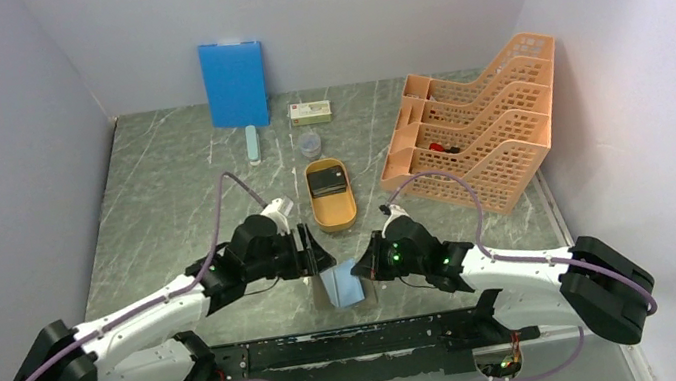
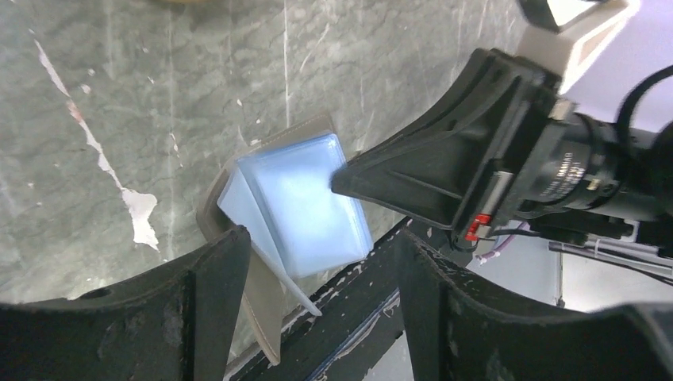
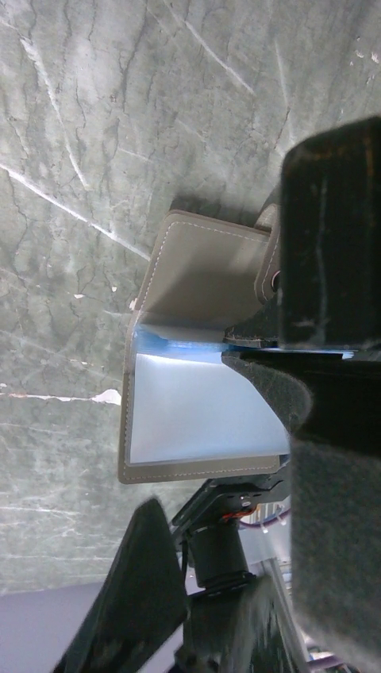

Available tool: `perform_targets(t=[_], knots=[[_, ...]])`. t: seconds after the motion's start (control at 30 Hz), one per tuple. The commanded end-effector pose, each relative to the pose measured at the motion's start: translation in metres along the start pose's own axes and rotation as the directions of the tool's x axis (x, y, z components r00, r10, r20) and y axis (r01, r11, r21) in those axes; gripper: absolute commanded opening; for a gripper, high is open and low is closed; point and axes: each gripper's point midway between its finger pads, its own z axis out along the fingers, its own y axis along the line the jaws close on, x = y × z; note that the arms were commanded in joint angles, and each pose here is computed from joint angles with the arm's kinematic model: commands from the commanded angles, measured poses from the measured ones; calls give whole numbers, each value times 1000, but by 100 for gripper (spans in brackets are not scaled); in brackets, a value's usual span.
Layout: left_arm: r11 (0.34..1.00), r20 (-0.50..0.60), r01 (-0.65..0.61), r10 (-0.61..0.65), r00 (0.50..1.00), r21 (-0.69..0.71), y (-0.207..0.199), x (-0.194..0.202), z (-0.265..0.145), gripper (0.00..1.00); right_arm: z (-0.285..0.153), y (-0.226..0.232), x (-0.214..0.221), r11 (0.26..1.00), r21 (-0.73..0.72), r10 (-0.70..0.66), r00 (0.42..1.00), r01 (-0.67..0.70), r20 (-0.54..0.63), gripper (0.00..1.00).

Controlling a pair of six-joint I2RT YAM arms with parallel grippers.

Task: Put the credit cards into the card holder
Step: Turn over the card slot in the card holder.

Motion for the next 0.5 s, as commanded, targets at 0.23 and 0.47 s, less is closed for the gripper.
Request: perform_targets(t=[0.23, 0.47], knots=[[987, -59, 25, -16, 998, 161, -21, 18, 24, 58, 0, 9, -7, 1000, -22, -2, 1000, 3, 11, 0], [988, -21, 9, -6, 1000, 155, -27, 7, 16, 47, 0, 12, -8, 1000, -24, -6, 1000, 6, 14, 0]])
